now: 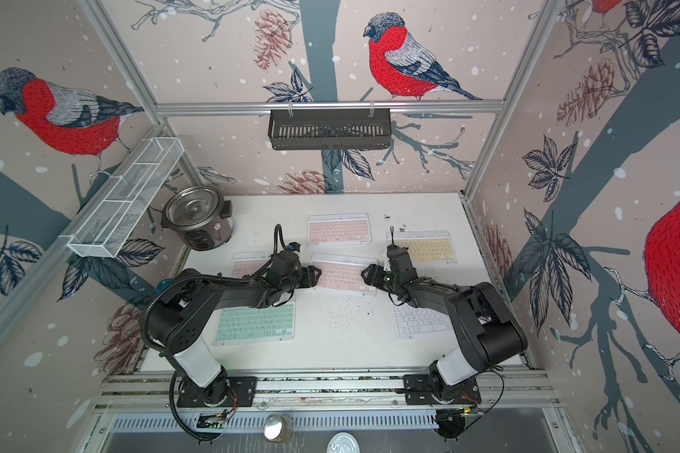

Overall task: Stack the numeric keypads
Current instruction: Pick up the numeric keypad from the center of the board.

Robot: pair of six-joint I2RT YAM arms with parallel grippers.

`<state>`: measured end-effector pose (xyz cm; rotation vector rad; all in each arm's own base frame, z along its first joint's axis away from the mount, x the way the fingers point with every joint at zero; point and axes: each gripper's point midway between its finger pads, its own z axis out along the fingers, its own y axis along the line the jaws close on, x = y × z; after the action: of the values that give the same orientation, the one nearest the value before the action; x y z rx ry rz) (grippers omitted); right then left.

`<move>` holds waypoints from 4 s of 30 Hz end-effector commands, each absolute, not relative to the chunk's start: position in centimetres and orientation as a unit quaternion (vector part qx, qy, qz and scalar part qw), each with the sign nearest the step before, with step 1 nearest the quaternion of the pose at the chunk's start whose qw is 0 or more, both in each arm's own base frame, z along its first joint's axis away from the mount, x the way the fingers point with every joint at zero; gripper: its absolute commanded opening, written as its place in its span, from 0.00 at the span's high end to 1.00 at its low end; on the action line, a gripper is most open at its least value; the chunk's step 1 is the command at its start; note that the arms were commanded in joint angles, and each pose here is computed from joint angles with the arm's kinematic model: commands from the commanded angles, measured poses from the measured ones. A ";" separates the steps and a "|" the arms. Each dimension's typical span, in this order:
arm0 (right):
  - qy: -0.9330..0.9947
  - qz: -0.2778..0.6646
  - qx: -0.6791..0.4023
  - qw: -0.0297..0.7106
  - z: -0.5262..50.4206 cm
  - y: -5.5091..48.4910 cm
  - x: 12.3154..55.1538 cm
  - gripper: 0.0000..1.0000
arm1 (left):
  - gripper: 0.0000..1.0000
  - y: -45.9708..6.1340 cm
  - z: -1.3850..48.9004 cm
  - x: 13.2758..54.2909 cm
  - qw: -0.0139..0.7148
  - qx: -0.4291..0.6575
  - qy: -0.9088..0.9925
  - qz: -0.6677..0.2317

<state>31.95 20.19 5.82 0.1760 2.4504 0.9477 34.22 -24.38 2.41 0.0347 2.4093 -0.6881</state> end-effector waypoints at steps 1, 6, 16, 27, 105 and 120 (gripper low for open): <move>0.803 0.540 -0.040 0.248 14.6 25.3 30.1 0.31 | 0.39 -25.6 -1.0 28.0 0.159 0.034 0.939 -0.304; 0.781 0.566 -0.045 0.261 17.1 24.7 29.6 0.31 | 0.39 -25.8 -0.8 27.8 0.158 0.037 0.936 -0.314; 0.815 0.512 -0.034 0.270 15.4 23.4 29.6 0.34 | 0.39 -25.6 -0.4 27.7 0.163 0.035 0.935 -0.313; 0.857 0.418 -0.018 0.302 15.0 20.5 31.5 0.37 | 0.39 -25.0 -1.1 28.1 0.162 0.018 0.942 -0.294; 0.816 0.478 -0.007 0.326 21.1 17.0 29.7 0.94 | 0.39 -24.4 9.3 31.4 0.272 0.007 0.918 -0.288; 0.765 0.509 -0.021 0.395 27.4 17.4 32.7 0.94 | 0.36 -21.4 15.4 32.0 0.370 -0.030 0.889 -0.269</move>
<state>31.84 16.87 24.21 0.0177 2.0547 1.2534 31.34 -22.34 14.46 -0.0367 2.3161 -0.7468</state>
